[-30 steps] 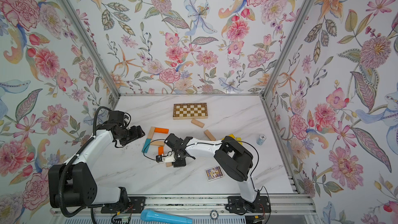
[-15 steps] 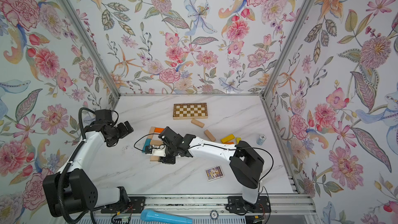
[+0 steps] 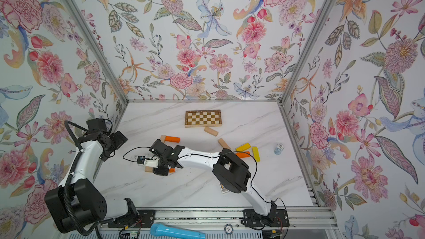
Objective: Assemble the number 6 with building blocks
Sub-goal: Pick up the building block from the center of the board, then assemble the building block at the center of the board.
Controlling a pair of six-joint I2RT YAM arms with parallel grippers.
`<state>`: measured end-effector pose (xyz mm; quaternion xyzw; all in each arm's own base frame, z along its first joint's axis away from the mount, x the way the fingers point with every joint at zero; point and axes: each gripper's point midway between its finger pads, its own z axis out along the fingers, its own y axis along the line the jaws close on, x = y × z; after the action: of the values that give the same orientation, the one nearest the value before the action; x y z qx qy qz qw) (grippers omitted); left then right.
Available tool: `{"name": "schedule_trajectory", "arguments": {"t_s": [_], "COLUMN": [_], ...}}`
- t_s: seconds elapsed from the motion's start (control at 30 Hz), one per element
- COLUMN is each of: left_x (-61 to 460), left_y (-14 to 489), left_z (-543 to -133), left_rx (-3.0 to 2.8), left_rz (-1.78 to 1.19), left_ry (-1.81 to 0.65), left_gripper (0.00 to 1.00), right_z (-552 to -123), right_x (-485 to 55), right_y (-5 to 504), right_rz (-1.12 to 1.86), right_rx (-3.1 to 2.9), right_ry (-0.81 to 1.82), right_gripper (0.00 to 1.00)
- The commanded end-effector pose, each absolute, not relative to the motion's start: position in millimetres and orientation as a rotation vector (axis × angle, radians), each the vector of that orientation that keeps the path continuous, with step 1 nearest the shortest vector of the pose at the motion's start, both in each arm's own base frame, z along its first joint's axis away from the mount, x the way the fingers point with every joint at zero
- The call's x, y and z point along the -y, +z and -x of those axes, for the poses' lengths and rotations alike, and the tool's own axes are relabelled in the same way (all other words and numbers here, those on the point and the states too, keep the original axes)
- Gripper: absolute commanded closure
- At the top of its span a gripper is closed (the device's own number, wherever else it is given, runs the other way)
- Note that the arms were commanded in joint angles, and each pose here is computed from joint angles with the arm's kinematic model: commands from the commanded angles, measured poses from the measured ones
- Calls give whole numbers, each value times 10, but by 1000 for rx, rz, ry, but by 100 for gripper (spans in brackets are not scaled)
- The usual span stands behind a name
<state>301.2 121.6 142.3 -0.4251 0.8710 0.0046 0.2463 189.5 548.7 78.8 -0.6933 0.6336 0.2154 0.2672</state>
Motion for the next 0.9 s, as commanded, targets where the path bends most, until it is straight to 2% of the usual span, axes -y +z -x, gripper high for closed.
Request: {"name": "schedule_trajectory", "arguments": {"t_s": [0.0,0.87], "left_x": [-1247,-1192], "left_y": [1452,1326], "left_z": [-2972,-2971], "left_rx": [-2355,-2389], "left_rz": [1187,1187], "left_ry": [25,-9], "left_gripper": [1,1], "right_z": [-2019,-2184], "right_x": [-5498,-5475], "right_y": [762,258], "right_rz": [1844,1852], "right_rx": [-1751,-1847], "right_ry": [515,435], "right_gripper": [78,74]}}
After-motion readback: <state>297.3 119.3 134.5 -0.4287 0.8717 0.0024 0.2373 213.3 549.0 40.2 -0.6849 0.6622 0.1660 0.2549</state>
